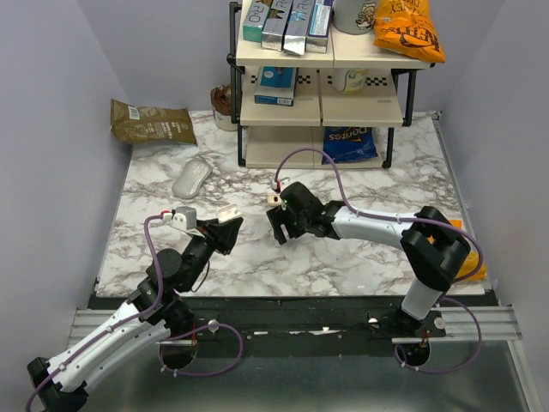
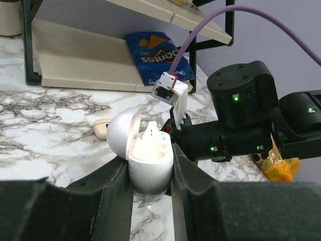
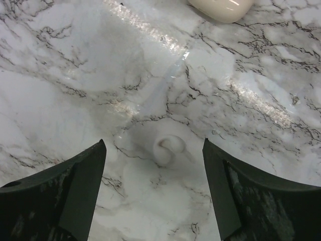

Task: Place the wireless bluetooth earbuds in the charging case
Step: Adjust the left earbud at the center of the board.

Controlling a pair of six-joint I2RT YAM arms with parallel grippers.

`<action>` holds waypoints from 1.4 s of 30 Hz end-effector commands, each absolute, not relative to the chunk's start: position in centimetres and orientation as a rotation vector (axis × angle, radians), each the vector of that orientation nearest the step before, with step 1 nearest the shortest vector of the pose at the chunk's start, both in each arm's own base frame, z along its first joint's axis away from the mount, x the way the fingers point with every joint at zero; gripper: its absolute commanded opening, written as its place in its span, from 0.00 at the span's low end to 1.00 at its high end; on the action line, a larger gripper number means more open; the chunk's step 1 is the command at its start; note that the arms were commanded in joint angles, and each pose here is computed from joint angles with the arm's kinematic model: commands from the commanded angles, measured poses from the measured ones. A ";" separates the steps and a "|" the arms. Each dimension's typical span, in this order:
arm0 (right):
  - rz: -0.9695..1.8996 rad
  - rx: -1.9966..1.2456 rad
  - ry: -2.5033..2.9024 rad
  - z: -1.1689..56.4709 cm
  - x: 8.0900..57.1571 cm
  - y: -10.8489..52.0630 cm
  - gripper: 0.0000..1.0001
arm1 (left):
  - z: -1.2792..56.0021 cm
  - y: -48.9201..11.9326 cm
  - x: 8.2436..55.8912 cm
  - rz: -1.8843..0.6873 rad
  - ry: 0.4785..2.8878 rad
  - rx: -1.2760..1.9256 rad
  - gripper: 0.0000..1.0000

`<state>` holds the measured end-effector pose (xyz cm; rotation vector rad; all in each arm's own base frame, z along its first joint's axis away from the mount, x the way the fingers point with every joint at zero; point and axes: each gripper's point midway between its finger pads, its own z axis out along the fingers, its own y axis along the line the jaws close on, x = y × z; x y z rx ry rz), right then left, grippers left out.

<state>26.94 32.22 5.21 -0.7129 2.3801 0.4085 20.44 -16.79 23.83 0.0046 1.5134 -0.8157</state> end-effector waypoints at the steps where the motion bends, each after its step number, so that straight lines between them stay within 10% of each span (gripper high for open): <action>1: 0.344 -0.584 2.339 6.8 28.5 31.2 0.82 | 24.6 -16.4 20.3 -0.823 1.494 -0.021 0.00; 42: 0.557 -0.712 2.508 3.0 23.4 33.3 0.80 | 24.4 -16.9 20.4 -0.831 1.507 -0.005 0.00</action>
